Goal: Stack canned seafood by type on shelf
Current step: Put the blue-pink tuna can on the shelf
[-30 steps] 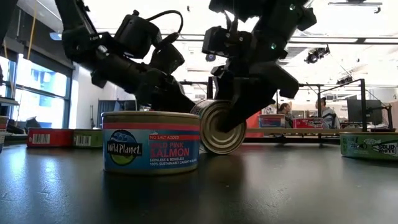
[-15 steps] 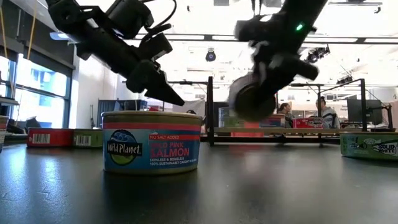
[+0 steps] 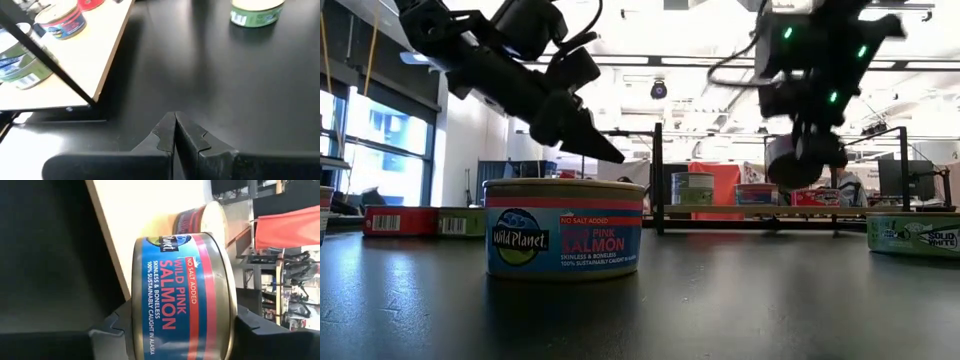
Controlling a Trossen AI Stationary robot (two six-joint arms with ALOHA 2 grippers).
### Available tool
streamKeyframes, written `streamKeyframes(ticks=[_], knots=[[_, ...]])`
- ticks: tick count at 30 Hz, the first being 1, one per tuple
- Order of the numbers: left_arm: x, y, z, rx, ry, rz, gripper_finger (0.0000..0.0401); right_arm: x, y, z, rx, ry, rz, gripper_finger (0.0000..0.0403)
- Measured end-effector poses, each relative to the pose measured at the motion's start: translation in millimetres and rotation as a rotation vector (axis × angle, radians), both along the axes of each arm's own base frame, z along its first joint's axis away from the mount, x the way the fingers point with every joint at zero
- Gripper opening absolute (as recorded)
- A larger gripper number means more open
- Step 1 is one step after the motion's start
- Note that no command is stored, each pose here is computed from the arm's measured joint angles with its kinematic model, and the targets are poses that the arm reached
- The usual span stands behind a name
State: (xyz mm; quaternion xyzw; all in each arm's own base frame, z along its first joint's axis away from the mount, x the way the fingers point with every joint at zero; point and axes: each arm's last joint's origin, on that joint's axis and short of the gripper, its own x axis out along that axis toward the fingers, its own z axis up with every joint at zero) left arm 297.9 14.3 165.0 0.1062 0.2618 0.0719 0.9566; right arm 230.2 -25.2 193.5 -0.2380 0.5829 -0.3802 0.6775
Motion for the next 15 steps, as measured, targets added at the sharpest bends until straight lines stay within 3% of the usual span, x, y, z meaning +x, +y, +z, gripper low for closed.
streamKeyframes(ticks=[5,12,15], knots=[[2,0,3,-0.001,-0.039,-0.007,0.0000,7,-25,-26,-0.002,0.002,0.001,0.0170],[2,0,3,-0.017,-0.039,0.001,0.0000,21,-34,-19,0.035,-0.041,-0.004,0.0172],[2,0,3,-0.017,-0.040,0.001,0.0000,28,-32,-14,0.129,-0.065,0.039,0.0234]])
